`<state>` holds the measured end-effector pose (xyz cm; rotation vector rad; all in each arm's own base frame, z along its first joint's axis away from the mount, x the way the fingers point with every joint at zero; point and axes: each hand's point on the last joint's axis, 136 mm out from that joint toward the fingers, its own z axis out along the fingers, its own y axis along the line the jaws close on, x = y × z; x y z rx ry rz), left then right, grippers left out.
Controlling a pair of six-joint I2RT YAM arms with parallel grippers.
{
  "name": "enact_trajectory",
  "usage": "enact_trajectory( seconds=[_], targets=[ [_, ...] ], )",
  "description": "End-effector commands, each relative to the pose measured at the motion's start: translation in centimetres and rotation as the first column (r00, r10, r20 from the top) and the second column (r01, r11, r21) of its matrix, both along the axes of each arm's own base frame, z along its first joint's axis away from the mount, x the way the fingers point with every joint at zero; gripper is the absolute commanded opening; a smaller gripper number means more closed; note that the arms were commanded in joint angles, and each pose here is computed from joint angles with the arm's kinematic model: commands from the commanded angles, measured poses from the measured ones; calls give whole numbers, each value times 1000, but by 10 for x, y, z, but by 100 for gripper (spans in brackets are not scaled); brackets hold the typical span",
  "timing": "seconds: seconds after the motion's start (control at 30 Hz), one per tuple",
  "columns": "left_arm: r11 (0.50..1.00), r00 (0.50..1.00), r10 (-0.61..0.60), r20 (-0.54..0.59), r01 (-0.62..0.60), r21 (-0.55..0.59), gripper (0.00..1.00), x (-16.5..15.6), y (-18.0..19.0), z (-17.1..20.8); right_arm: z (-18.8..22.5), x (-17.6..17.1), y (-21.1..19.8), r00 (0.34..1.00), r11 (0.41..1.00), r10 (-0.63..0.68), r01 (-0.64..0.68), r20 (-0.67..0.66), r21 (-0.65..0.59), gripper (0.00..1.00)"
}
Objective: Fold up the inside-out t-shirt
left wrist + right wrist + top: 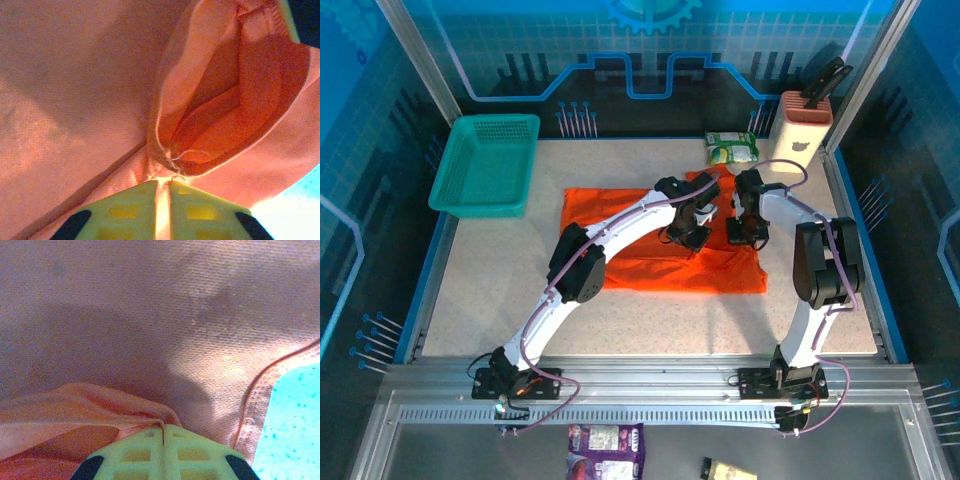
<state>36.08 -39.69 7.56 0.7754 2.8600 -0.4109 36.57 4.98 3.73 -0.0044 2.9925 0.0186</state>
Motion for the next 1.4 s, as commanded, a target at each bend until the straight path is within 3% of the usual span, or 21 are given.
enact_trajectory(
  seconds=[0.0,0.2,0.4,0.83,0.97,1.03,1.17,1.37],
  targets=[
    [999,1000,13,5,-13,45,7,-2,8,2,24,2,-13,999,999,-14,15,36,-43,4],
    [998,998,46,50,-48,45,0,2,17,13,49,2,-11,997,999,-27,29,72,-23,0],
    [994,994,84,65,-88,60,0,5,28,11,62,7,-2,996,1000,-16,17,87,-6,0],
    [974,974,219,62,-222,42,0,12,63,13,52,36,21,996,995,-41,34,80,90,1],
    [970,969,240,55,-242,34,1,9,68,13,41,46,24,996,992,-68,62,59,106,10],
    [969,968,246,44,-246,14,3,7,65,14,42,49,26,994,990,-80,71,70,122,20],
    [968,973,232,-12,-232,-95,8,2,45,19,59,47,26,989,988,-88,72,120,137,34],
    [945,972,222,-75,-234,-228,27,1,15,26,79,24,17,979,978,-128,98,159,184,37]
  ],
)
